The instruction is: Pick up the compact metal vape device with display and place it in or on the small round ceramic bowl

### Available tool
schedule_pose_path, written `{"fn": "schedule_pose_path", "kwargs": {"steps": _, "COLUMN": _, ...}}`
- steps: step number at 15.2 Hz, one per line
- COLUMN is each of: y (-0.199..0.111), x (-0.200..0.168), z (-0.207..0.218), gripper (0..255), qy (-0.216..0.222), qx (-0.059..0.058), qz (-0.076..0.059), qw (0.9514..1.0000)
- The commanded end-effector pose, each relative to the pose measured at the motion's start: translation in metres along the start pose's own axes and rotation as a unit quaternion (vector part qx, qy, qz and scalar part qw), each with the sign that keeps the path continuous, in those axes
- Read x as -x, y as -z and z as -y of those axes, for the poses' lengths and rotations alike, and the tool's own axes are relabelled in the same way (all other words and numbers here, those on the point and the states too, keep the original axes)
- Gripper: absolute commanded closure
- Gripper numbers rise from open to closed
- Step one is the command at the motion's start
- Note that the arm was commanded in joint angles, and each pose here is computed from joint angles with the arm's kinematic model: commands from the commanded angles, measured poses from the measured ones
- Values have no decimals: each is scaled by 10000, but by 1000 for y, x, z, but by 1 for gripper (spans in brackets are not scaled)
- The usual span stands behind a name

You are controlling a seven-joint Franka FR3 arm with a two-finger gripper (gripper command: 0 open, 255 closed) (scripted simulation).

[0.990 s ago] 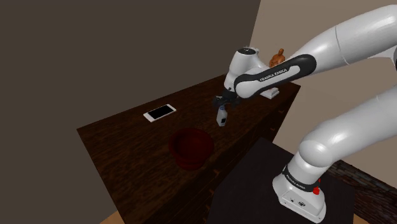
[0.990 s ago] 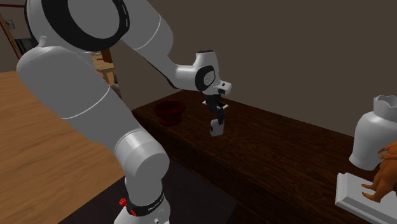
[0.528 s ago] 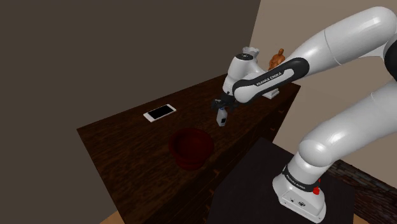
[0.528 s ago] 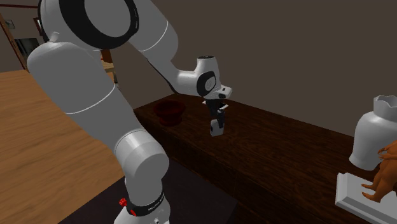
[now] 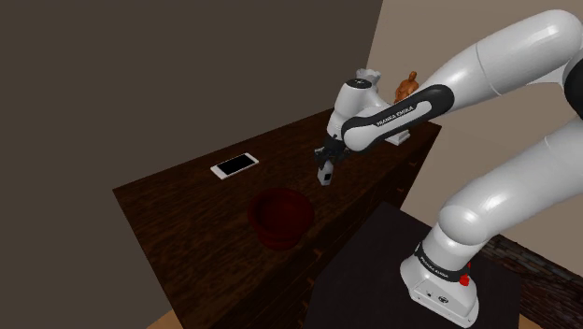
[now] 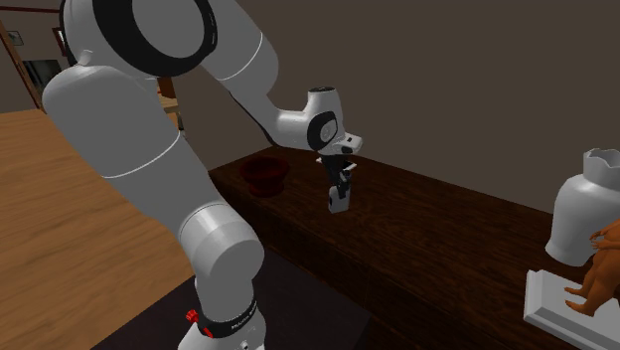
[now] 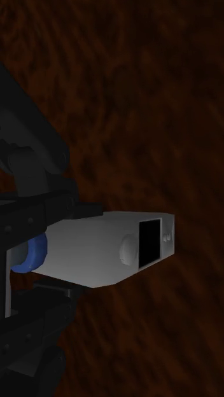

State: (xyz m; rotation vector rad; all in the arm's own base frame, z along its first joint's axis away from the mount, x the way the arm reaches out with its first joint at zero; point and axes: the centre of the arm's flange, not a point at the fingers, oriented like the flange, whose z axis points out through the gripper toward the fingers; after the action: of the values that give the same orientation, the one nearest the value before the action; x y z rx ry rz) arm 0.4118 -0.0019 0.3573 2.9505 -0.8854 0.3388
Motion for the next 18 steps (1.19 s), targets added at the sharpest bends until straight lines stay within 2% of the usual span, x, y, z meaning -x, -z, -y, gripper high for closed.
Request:
{"fn": "schedule_pose_path", "kwargs": {"steps": 1, "y": 0, "x": 0, "z": 0, "gripper": 255, "qy": 1, "qx": 1, "qz": 3, "qw": 10000}}
{"fn": "schedule_pose_path", "kwargs": {"steps": 7, "y": 0, "x": 0, "z": 0, "gripper": 255, "qy": 1, "qx": 1, "qz": 3, "qw": 10000}}
{"fn": "schedule_pose_path", "kwargs": {"steps": 18, "y": 56, "x": -13, "z": 1, "gripper": 255, "qy": 1, "qx": 1, "qz": 3, "qw": 10000}}
